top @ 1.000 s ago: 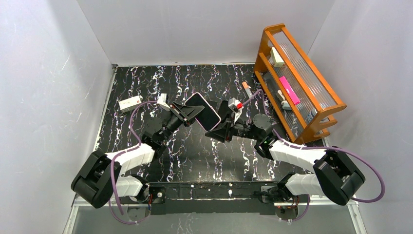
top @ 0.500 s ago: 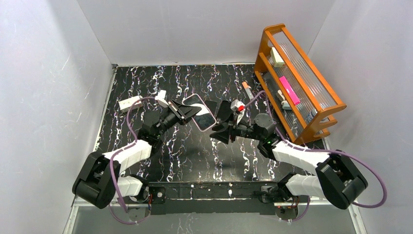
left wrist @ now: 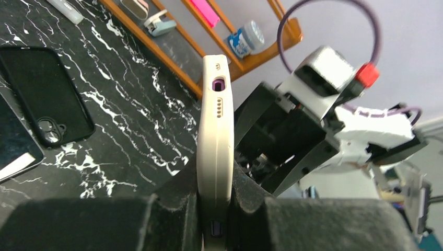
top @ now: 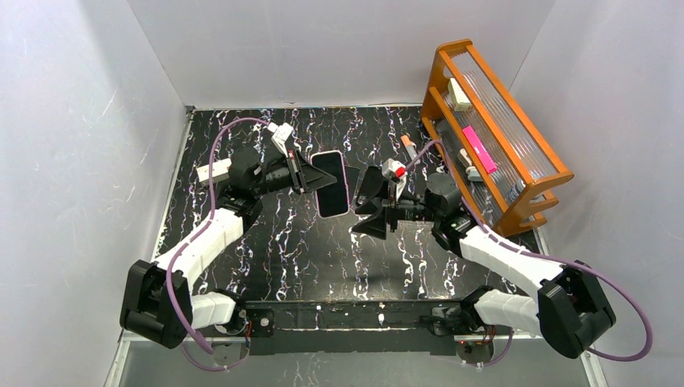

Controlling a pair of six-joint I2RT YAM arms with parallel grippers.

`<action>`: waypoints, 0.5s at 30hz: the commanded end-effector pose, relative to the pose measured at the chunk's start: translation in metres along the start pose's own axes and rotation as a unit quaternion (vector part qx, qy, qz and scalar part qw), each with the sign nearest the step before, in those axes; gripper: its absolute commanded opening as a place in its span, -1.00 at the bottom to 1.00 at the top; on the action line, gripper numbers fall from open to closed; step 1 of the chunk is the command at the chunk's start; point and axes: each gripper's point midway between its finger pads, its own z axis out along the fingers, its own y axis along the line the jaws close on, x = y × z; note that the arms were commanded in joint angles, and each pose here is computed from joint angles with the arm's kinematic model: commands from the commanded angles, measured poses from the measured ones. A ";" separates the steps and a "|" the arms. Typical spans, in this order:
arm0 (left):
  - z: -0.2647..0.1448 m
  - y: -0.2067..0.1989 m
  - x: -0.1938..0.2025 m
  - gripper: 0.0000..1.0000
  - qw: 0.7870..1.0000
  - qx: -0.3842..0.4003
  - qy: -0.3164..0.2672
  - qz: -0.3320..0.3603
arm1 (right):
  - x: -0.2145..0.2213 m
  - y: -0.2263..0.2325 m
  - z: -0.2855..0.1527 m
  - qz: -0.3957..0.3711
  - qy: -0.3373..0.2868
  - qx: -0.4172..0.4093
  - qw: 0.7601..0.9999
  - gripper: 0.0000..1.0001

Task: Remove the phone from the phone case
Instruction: Remove the phone case from the phone.

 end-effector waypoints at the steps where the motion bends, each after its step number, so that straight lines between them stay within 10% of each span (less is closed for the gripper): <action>1: -0.012 -0.027 0.007 -1.00 0.994 0.036 0.048 0.088 | -0.020 0.012 0.006 -0.022 0.009 -0.047 0.999 0.37; 15: -0.016 -0.064 0.012 -1.00 0.987 0.093 0.057 0.118 | -0.026 0.019 0.023 -0.021 0.019 -0.111 0.993 0.32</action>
